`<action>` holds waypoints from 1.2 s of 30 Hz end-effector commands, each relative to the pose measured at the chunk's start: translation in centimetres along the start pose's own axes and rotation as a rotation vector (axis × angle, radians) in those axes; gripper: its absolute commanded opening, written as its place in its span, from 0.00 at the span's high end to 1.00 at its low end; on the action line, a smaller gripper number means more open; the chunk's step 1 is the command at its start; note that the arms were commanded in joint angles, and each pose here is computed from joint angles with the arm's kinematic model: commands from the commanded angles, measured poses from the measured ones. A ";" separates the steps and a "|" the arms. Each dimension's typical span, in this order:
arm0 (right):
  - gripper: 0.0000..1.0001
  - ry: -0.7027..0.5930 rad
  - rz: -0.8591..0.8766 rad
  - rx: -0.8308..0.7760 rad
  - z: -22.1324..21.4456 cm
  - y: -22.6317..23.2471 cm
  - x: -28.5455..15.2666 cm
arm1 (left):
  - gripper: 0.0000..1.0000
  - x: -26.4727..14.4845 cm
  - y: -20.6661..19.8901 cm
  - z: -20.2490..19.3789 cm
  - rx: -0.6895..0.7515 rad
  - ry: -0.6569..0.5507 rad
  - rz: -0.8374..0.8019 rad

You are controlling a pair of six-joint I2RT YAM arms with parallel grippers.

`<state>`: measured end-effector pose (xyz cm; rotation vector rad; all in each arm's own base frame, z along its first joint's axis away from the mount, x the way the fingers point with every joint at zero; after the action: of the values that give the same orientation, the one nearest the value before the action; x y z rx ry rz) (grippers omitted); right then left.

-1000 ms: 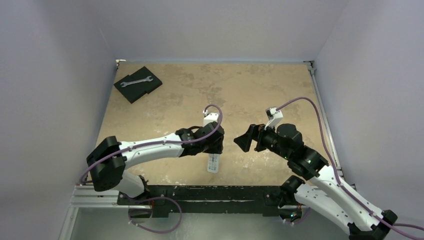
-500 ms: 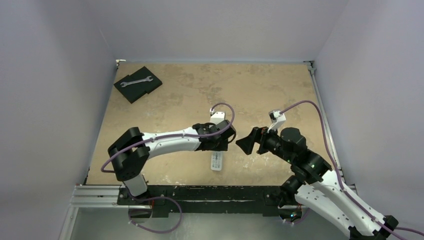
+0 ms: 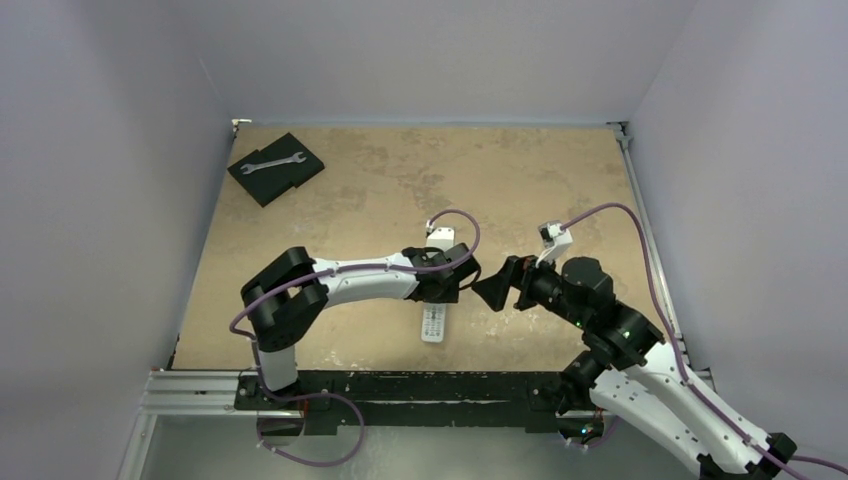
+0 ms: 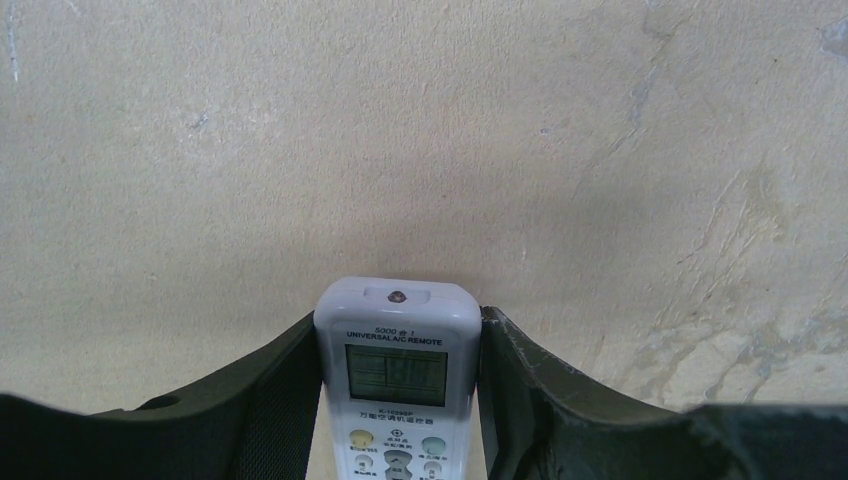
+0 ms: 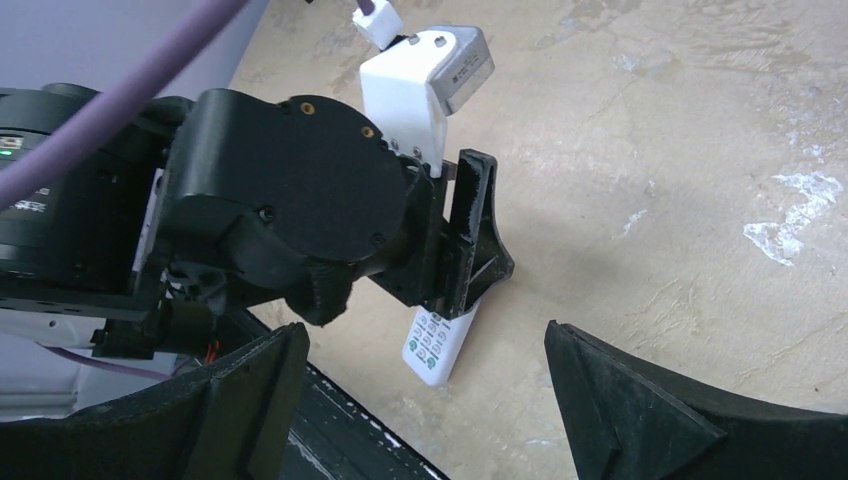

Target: Load the batteries into the remote control

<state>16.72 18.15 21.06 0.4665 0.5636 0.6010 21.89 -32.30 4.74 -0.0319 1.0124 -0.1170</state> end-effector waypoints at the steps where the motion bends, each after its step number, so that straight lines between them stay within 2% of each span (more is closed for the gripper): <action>1: 0.01 -0.017 0.019 -0.003 0.5 0.5 -0.5 | 0.72 0.2 -1.2 1.4 -0.023 -0.048 0.001; 5: 0.01 -0.015 0.032 0.004 0.1 0.4 -0.5 | 0.57 0.1 -0.7 2.0 -0.006 -0.066 0.041; 15: 0.01 0.009 0.046 -0.009 0.3 1.0 0.1 | 0.33 -1.2 -0.2 3.3 0.018 -0.115 0.039; 26: 0.01 0.018 0.025 -0.018 0.9 1.1 -0.3 | 0.22 -2.8 -0.8 4.7 0.016 -0.170 -0.026; 36: 0.01 -0.011 -0.068 -0.002 0.8 -0.7 -0.2 | 0.17 -4.8 -0.2 5.3 0.035 -0.203 -0.089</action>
<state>16.51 18.02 20.29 0.4405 0.6205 0.5824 23.79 -32.34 9.62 -0.0415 0.8590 -0.1655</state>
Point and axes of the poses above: each gripper's point midway between its finger pads, its own x axis out along the fingers, its own y axis along the line the jaws close on, z = x × y, the point moved 1 cm from there along -x, back along the fingers, and after that the axes turned 1 degree about x, right-handed, at the moved point
